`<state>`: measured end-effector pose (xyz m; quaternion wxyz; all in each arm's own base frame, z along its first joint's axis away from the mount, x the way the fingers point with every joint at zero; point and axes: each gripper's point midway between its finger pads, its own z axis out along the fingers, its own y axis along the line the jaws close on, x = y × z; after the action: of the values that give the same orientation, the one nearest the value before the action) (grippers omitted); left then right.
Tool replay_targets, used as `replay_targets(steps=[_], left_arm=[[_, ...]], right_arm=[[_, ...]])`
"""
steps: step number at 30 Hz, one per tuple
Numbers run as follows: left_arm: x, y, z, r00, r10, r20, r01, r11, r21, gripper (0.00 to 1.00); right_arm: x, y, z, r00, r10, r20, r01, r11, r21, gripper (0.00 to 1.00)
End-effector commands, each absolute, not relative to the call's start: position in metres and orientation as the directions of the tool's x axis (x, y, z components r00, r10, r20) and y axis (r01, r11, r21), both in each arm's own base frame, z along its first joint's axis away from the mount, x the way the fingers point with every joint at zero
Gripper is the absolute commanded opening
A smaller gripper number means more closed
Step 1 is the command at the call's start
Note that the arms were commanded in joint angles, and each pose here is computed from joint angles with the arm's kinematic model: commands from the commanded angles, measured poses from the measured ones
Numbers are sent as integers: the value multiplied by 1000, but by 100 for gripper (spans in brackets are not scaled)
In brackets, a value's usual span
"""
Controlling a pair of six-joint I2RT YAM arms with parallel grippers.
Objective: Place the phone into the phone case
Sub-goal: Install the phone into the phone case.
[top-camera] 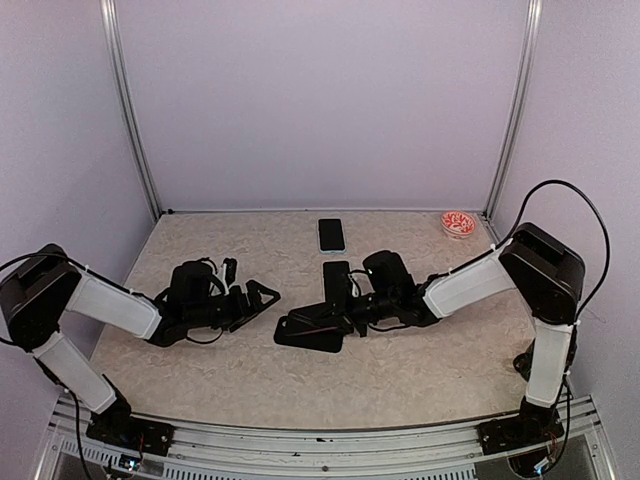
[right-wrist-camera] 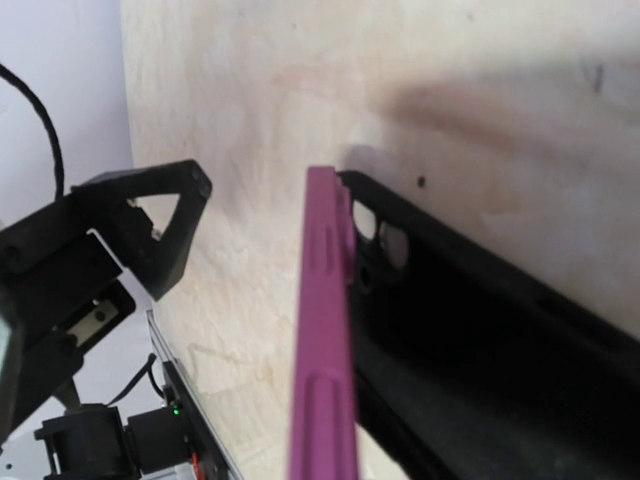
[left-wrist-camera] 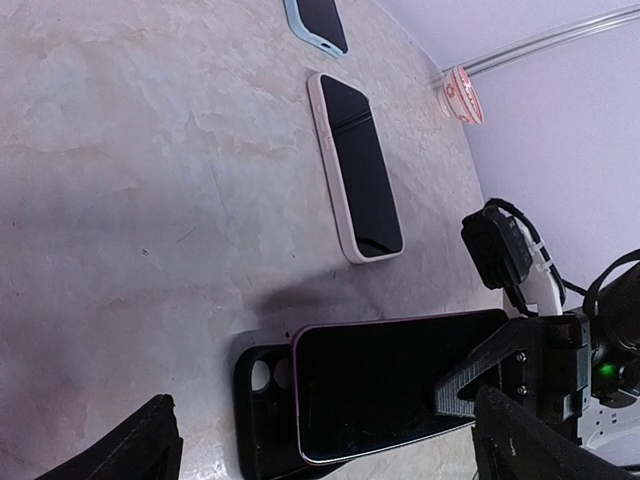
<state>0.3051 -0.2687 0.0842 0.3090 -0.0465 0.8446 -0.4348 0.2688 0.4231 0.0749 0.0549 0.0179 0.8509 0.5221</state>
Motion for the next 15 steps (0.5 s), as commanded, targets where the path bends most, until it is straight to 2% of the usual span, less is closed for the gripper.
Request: replay_targets(steps=[1,15], left_arm=[[300,-275,82,-812,-330,-481,216,596,-774,99],[286,-287,77,-826,-315,-467,222,579,-784,99]], right_arm=[[267,439,89,-993,67,-94,-60,391,918,0],[260,440,83,-996,66,-63,-32,391,920,0]])
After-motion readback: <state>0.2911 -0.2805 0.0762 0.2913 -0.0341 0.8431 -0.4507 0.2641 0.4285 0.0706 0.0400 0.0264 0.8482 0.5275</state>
